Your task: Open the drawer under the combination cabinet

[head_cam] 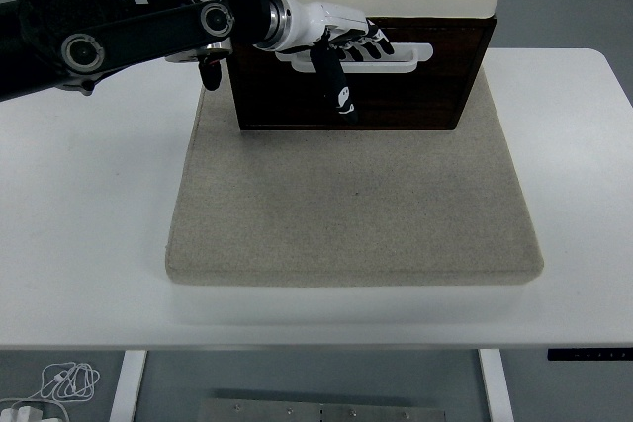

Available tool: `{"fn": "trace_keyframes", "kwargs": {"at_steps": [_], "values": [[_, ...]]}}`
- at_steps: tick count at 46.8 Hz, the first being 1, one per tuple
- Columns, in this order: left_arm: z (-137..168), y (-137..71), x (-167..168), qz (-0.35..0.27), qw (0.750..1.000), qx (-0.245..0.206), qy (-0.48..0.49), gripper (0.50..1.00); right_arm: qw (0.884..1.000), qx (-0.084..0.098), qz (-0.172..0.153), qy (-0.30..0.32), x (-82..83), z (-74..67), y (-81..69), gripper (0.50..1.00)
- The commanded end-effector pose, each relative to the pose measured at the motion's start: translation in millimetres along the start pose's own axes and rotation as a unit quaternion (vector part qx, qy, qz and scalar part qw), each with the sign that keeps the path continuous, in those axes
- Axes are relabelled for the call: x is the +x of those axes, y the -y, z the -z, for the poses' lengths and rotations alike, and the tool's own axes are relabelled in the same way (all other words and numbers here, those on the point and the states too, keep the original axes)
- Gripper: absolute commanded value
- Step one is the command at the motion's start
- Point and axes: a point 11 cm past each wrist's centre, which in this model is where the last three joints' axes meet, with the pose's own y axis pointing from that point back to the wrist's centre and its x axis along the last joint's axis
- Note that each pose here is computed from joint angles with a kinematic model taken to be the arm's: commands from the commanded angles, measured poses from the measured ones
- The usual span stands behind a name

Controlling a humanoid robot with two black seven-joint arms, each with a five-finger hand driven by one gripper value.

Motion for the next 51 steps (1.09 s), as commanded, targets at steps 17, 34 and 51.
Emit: {"fn": "trace_keyframes", "kwargs": {"at_steps": [17, 34, 51], "values": [[6.2, 3.2, -5.4, 0.005, 1.000, 0.008, 0.004, 1.000, 1.000, 0.000, 0.000, 0.000, 0.1, 0.0, 0.0, 0.926], [7.3, 3.6, -5.7, 0.003, 1.000, 0.010, 0.009, 1.000, 1.000, 0.000, 0.000, 0.000, 0.1, 0.0, 0.0, 0.926], [6.3, 3.0, -6.9, 0.008, 1.000, 0.007, 0.011, 1.000, 1.000, 0.000, 0.000, 0.000, 0.1, 0.0, 0.0, 0.926]]}}
